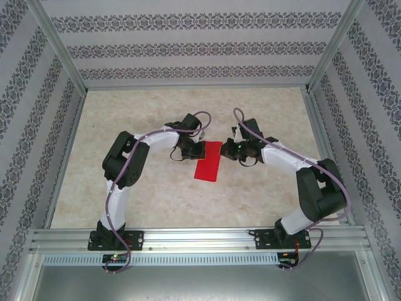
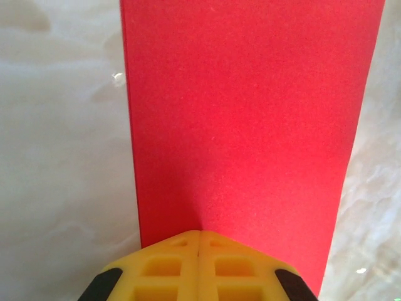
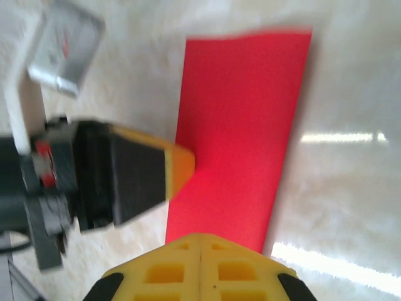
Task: Fold a paper plane with a square sheet of paper (pick it up from the middle)
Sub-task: Fold the square sheet of paper in half at the center of the table, then rotate the square sheet of paper at the center of the table.
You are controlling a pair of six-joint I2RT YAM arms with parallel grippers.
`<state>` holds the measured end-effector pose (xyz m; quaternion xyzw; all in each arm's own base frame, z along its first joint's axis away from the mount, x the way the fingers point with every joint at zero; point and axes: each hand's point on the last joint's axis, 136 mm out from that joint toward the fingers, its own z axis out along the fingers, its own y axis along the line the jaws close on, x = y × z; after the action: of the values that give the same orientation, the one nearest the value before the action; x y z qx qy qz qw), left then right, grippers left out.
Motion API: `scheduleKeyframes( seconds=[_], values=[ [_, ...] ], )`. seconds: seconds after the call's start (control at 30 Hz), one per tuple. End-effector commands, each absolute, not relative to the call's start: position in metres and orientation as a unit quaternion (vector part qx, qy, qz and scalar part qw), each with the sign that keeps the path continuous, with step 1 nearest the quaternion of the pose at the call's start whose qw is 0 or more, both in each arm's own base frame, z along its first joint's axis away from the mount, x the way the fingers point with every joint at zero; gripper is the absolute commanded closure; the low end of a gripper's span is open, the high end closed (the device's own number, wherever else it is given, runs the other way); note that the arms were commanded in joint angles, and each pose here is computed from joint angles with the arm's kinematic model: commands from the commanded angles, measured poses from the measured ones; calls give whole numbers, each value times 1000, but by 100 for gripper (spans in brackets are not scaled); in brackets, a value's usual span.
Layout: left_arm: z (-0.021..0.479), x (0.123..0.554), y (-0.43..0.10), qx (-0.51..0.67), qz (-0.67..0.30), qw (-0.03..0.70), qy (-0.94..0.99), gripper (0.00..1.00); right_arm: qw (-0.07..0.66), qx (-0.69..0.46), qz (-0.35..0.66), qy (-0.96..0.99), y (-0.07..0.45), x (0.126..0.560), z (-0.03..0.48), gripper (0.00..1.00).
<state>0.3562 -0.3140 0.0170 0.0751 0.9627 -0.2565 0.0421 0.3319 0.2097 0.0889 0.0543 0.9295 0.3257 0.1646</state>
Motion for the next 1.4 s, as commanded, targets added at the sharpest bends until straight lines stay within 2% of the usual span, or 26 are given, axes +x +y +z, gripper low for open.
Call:
scheduleKeyframes(
  seconds=[0.0,0.3,0.4,0.5,0.8,1.03,1.23,1.37],
  values=[
    [-36,342,-252,145,-96,4,985,100,173,68,306,934,205,354,79,100],
    [17,363,-295,209,-201,54,956,100,151,56,325,932,248,397,58,100],
    [29,367,-293,168,-226,65,957,100,141,79,310,937,243,402,41,100],
    [38,368,-285,100,-258,70,959,95,137,102,291,942,233,405,27,100],
    [64,349,-284,-15,-342,91,935,91,128,164,193,959,194,393,7,100],
    [84,326,-292,-52,-383,107,916,89,143,241,155,947,170,362,14,100],
    [90,301,-317,-58,-419,104,900,89,148,285,205,925,172,331,21,100],
    [90,284,-338,-59,-434,100,893,89,168,226,303,911,196,333,51,100]
  ],
)
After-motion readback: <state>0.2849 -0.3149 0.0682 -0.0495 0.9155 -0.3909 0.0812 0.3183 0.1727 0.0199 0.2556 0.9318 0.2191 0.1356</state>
